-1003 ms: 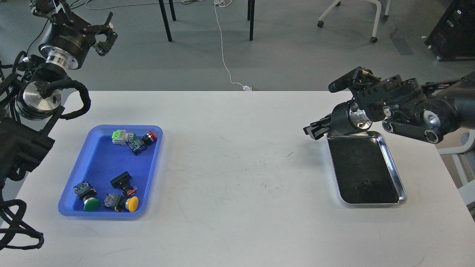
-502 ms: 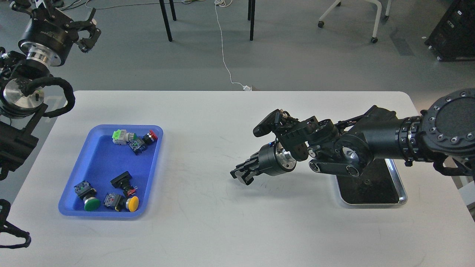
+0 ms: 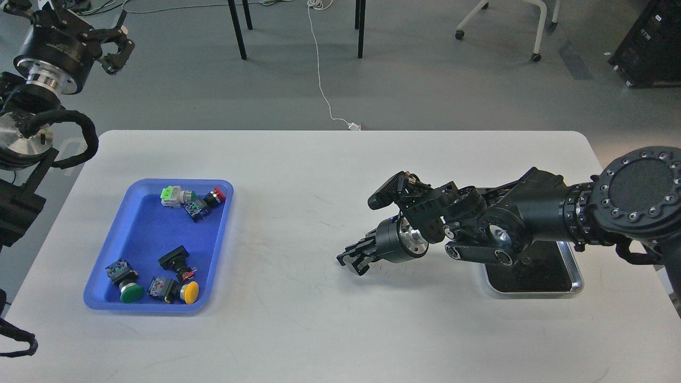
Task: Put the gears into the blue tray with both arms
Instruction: 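Release the black gear on the table and raise the right arm, then reach the left gripper toward the black gear on the table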
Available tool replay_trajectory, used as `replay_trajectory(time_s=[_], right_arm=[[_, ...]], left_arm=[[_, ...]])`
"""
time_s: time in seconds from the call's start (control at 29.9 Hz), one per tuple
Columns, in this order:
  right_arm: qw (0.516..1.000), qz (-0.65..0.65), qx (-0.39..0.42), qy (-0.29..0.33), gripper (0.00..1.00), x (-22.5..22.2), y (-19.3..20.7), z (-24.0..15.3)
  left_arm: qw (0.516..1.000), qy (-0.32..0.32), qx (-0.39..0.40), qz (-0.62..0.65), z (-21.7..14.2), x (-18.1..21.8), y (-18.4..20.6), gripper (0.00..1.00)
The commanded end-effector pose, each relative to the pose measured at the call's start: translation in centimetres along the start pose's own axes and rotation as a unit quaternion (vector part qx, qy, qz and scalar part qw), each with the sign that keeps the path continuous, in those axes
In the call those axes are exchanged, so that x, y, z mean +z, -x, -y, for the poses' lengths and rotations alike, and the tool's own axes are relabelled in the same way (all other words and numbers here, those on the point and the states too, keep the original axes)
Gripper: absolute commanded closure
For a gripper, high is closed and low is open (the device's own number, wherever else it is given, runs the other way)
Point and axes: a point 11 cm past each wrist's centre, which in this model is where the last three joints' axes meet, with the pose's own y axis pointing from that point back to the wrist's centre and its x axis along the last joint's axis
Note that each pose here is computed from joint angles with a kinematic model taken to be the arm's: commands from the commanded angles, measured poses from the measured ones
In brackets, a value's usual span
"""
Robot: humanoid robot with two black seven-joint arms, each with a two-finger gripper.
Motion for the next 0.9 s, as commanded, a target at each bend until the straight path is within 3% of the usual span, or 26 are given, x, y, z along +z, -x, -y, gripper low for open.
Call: replay_trajectory(time_s=[0.0, 0.13, 0.27, 0.43, 0.57, 0.67, 0.87], right_arm=[[1.000, 0.001, 0.010, -0.004, 0.38, -0.2, -0.6, 0.0], [0.997, 0.028, 0.064, -0.021, 0.15, -1.2, -3.3, -0.2], [0.987, 0.086, 0.138, -0.008, 0.07, 1.4, -6.1, -3.6], [0.945, 0.177, 0.275, 0.012, 0.05, 6.5, -9.5, -11.4], [0.875, 0.278, 0.397, 0.016, 0.03, 11.0, -9.4, -17.7], [0.820, 0.345, 0.457, -0.003, 0.03, 12.6, -8.5, -19.6], [0.719, 0.453, 0.527, -0.028, 0.03, 15.4, -5.0, -21.9]], left_arm=[[1.000, -0.008, -0.001, 0.004, -0.1, -0.4, 0.0, 0.02], [1.000, -0.019, -0.016, 0.011, -0.4, -0.6, 0.1, 0.02], [0.998, -0.046, -0.027, 0.034, -0.5, -1.8, 0.4, 0.02], [0.983, -0.094, -0.063, 0.142, -0.5, -3.3, 1.5, 0.02], [0.953, -0.119, -0.134, 0.244, -0.5, -4.7, 4.9, 0.02], [0.916, -0.128, -0.202, 0.321, -1.0, -6.0, 8.4, 0.02], [0.793, -0.155, -0.321, 0.494, -3.4, -10.4, 12.5, 0.02]])
